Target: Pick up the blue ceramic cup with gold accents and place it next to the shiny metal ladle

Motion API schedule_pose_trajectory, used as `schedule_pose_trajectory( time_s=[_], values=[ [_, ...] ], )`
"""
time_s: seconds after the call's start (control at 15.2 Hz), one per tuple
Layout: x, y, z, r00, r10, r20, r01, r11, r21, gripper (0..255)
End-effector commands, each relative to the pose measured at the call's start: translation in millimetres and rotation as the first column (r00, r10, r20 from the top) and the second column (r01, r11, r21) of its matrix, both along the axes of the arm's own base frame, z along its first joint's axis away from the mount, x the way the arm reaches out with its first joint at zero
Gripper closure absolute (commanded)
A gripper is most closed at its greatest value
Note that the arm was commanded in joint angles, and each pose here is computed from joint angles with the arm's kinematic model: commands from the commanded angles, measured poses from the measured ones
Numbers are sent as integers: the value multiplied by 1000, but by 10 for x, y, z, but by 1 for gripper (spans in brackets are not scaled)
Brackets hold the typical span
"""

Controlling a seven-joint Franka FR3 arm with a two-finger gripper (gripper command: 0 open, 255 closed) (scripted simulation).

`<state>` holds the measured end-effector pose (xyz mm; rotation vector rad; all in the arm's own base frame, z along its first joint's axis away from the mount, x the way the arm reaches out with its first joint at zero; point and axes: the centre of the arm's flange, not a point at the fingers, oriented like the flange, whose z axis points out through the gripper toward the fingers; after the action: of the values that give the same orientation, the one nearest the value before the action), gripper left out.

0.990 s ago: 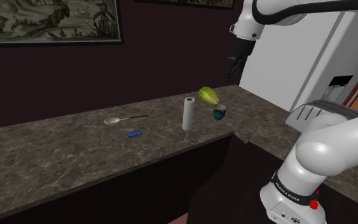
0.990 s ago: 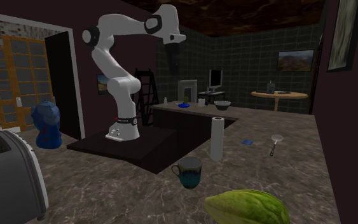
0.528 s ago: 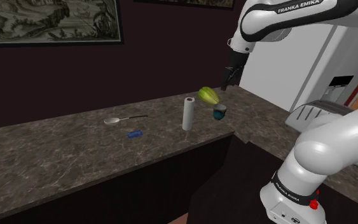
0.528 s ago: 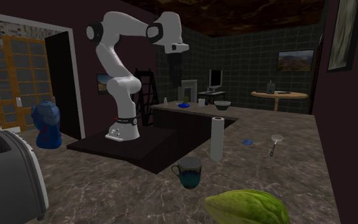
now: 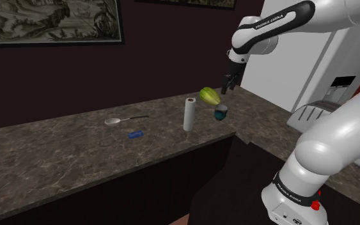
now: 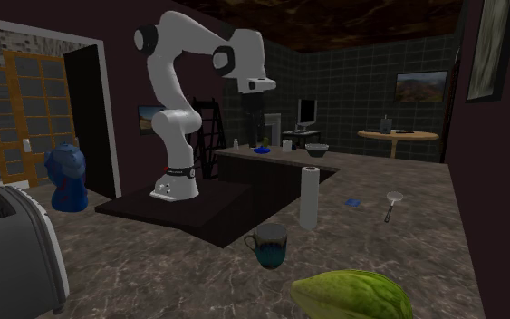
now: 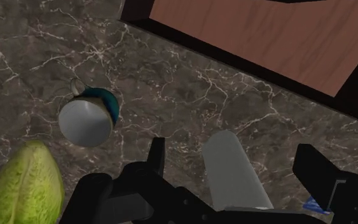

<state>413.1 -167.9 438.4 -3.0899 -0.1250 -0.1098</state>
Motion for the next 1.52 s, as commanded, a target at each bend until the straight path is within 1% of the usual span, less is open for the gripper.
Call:
schedule_pose_trajectory(
  time_s=[0.0, 1.32, 1.45],
  values=[
    [92, -183, -199, 1000, -8, -4, 8, 1000, 1, 0],
    [998, -2072, -1856, 996, -84, -42, 85, 996, 17, 0],
    [1020, -2117, -1952, 995, -86, -43, 87, 996, 17, 0]
  ],
)
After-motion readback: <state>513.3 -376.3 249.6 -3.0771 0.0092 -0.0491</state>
